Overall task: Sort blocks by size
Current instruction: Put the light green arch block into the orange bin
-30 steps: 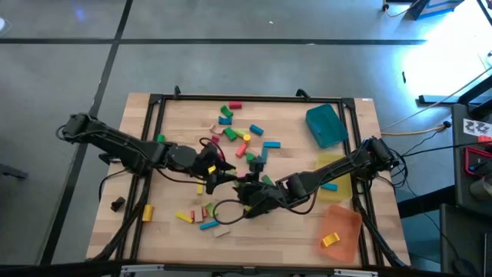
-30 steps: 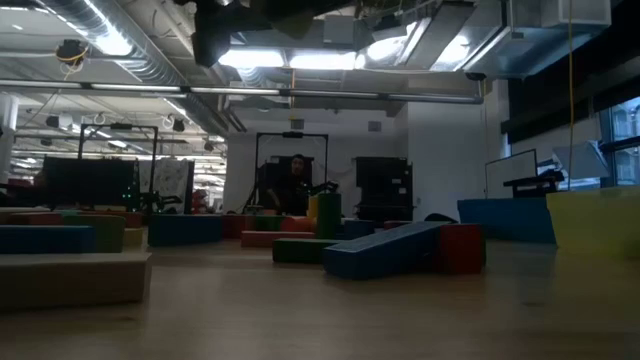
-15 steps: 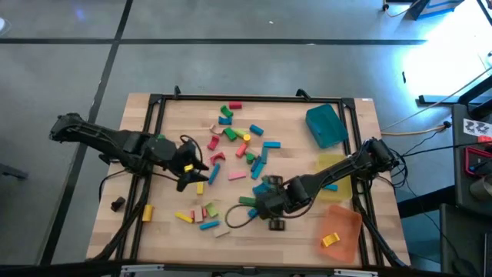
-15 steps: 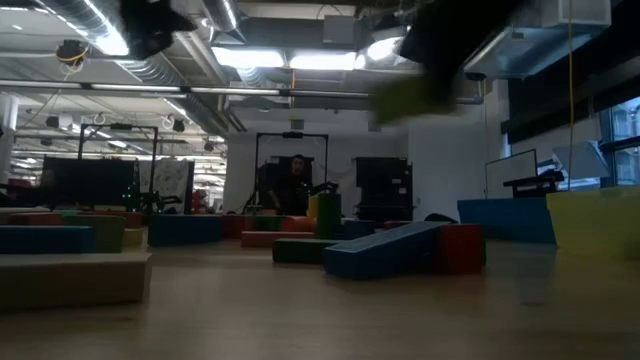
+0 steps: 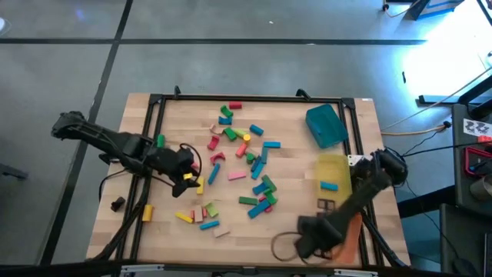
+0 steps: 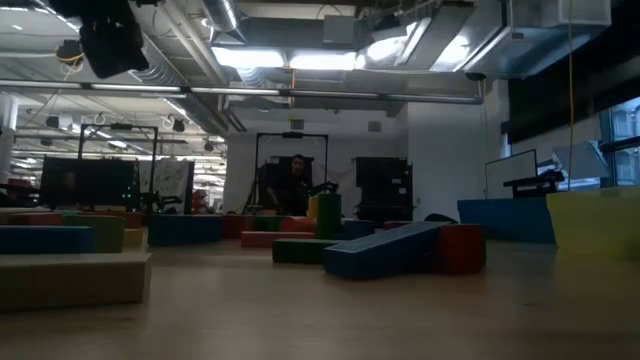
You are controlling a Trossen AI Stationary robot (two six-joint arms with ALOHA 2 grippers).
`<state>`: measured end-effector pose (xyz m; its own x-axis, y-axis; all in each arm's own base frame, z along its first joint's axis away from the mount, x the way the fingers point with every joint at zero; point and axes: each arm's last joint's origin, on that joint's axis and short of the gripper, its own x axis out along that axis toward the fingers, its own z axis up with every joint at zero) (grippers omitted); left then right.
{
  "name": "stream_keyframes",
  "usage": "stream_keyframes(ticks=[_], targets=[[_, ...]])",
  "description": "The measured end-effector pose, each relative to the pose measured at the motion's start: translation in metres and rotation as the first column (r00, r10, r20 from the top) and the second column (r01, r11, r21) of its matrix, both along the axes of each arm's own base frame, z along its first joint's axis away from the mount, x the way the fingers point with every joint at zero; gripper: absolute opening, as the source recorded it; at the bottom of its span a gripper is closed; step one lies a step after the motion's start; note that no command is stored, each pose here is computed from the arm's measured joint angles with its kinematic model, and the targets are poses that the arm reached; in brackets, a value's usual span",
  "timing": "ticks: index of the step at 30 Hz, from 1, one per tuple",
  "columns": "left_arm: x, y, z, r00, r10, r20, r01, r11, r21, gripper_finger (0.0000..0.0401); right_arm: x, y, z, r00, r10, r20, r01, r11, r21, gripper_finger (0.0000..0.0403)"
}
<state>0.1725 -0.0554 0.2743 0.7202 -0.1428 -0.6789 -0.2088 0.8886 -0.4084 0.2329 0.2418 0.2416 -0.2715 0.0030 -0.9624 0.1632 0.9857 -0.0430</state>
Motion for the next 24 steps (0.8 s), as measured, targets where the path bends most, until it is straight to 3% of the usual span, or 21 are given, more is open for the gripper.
stream_keyframes(ticks=[11,17,24], targets=[[0.009,-0.004,-0.012,0.997,-0.024,-0.074,0.026,0.999,0.025,0.0210,-0.058,0.042,0.001,1.000,0.028,0.009,-0.027,0.996,-0.084,0.0128],[0.007,-0.007,-0.013,0.993,-0.066,-0.101,0.068,0.998,0.015,0.0210,-0.071,0.051,0.000,0.999,-0.040,0.024,0.042,0.994,-0.103,0.0128],[-0.002,-0.028,-0.013,0.971,-0.208,-0.117,0.204,0.978,-0.050,0.0210,-0.072,0.051,0.000,0.993,-0.114,0.033,0.117,0.985,-0.126,0.0129]])
